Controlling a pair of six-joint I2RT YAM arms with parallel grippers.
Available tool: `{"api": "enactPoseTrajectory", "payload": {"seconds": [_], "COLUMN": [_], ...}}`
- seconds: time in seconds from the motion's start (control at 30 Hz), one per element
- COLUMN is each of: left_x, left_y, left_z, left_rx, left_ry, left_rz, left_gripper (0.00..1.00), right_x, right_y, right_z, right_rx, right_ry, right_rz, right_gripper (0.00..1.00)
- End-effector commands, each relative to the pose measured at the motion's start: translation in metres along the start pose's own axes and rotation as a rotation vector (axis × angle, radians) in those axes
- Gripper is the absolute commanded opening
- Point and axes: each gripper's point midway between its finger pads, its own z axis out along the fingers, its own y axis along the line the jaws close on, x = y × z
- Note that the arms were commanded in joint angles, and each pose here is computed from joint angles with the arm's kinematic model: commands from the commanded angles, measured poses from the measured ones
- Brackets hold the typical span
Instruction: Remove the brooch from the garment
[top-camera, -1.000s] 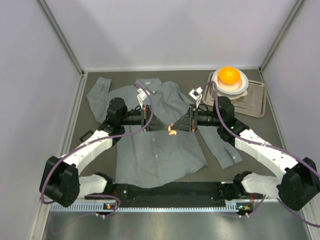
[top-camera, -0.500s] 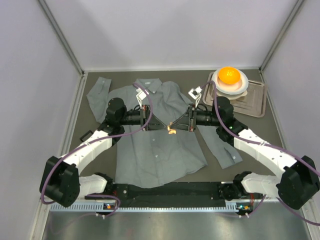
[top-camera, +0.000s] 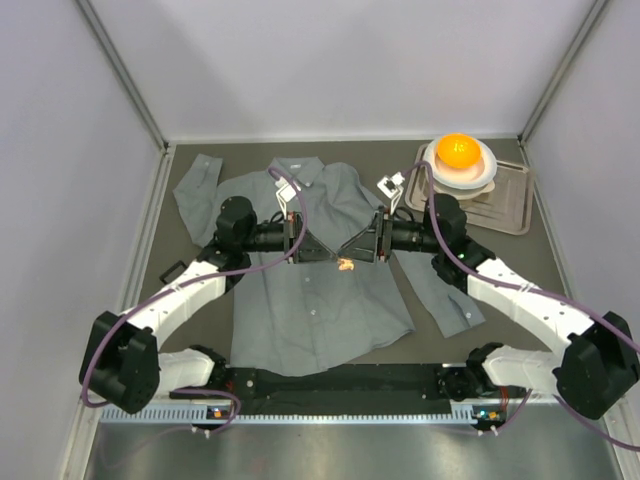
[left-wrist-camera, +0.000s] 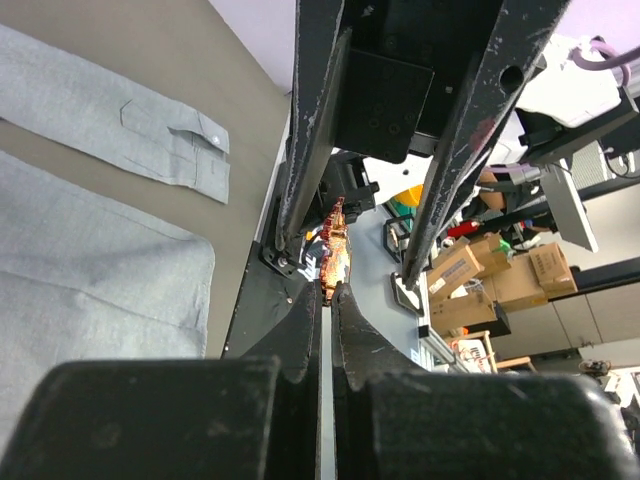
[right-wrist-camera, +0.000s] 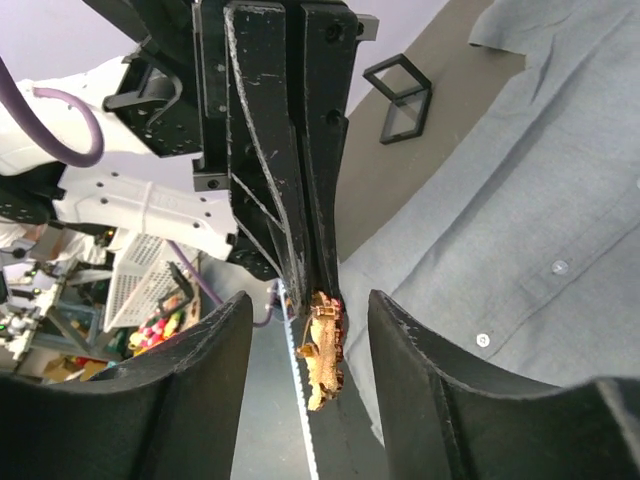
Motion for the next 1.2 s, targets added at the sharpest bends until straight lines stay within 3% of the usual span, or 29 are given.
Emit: {"api": "enactPoseTrajectory", "payload": {"seconds": [0.0, 0.1, 0.27, 0.4, 0.5, 0.7, 0.93, 1.17], "left_x": [-0.007, -0.006, 0.002, 0.017, 0.024, 0.024, 0.026, 0.021], "left_y": [-0.001, 0.001, 0.034, 0.064, 0.069, 0.061, 0.04, 0.021], "left_z": [0.0, -0.004, -0.027, -0.055, -0.069, -0.096, -0.094, -0.093], "left_rx": [-0.034, -0.077, -0.315, -0.499, -0.556, -0.737, -0.687, -0.632], "left_ry": [-0.01, -0.011, -0.038, -0.076, -0.13, -0.242, -0.304, -0.344], "left_rz": [0.021, 0.016, -0.133, -0.349, -0.502, -0.604, -0.765, -0.781], "left_gripper": [0.0, 0.0, 0.0, 0.0, 0.0, 0.0, 0.0, 0.0], "right_x": [-0.011, -0.01, -0.001, 0.017, 0.032, 0.035, 0.038, 0.035], "right_y": [0.009, -0.006, -0.025, -0.051, -0.05, -0.019, 0.028, 0.037], "right_z": [-0.004, -0.015, -0.031, -0.032, -0.016, 0.015, 0.045, 0.061], "right_rx": [0.04, 0.159, 0.282, 0.39, 0.44, 0.398, 0.214, 0.191], "right_ry": [-0.03, -0.032, -0.016, 0.033, 0.069, -0.01, -0.174, -0.243], "right_rz": [-0.065, -0.098, -0.191, -0.246, -0.417, -0.781, -1.173, -1.279], "right_gripper": [0.53, 0.64, 0.84, 0.86, 0.87, 0.86, 0.77, 0.61]}}
